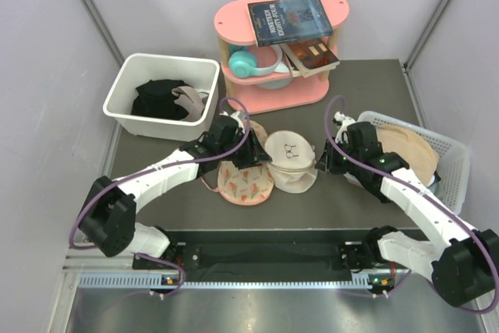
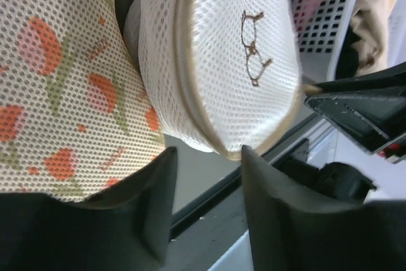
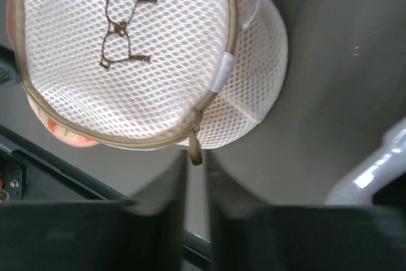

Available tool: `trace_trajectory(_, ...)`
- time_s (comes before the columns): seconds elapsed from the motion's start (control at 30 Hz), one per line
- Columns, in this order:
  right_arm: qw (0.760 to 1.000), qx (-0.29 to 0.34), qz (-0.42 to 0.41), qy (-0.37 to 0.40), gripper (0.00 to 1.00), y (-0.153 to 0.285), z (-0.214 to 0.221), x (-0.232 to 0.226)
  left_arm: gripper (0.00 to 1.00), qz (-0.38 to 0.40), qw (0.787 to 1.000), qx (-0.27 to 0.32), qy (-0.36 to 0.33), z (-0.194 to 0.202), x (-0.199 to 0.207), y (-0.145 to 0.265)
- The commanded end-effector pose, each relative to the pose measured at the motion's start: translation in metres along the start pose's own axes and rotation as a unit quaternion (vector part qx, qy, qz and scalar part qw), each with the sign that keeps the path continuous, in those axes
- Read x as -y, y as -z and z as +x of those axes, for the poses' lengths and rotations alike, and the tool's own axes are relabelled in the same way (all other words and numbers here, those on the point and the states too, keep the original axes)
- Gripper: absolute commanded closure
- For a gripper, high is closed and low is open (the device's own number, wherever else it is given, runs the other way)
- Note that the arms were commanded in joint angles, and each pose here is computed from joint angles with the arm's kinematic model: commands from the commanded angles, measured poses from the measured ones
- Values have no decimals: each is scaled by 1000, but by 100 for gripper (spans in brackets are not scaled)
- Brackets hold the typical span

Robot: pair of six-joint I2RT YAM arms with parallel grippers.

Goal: Unzip the laundry bag and remove the bra

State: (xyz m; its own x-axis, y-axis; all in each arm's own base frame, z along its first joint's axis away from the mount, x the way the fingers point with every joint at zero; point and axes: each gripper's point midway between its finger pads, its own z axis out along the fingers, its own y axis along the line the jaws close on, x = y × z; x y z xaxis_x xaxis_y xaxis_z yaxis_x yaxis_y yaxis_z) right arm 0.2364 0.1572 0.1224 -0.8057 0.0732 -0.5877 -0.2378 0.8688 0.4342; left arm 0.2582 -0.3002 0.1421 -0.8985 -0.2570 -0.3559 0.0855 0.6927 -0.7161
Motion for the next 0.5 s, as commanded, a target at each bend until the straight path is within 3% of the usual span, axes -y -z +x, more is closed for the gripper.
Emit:
trace_trajectory(0.0,998,44,32,38,68,18,-40,4,37,43,998,21,-43,-10,17,19)
trace_trajectory(0.07,998,44,34,42,54,24,-44,2,27,45,997,40,-52,-17,23,29)
trace_trajectory(0.17,997,58,29,52,46,35,-58,-7,20,34,996,68,-50,-28,22,44)
trace_trajectory(0.3,994,82,-5,68,45,45,-79,-33,17,-28,995,92,-15,-35,-7,62)
trace_trajectory(0.47,992,62,-55,99,45,27,-78,-80,14,-96,988,115,39,-39,-58,79)
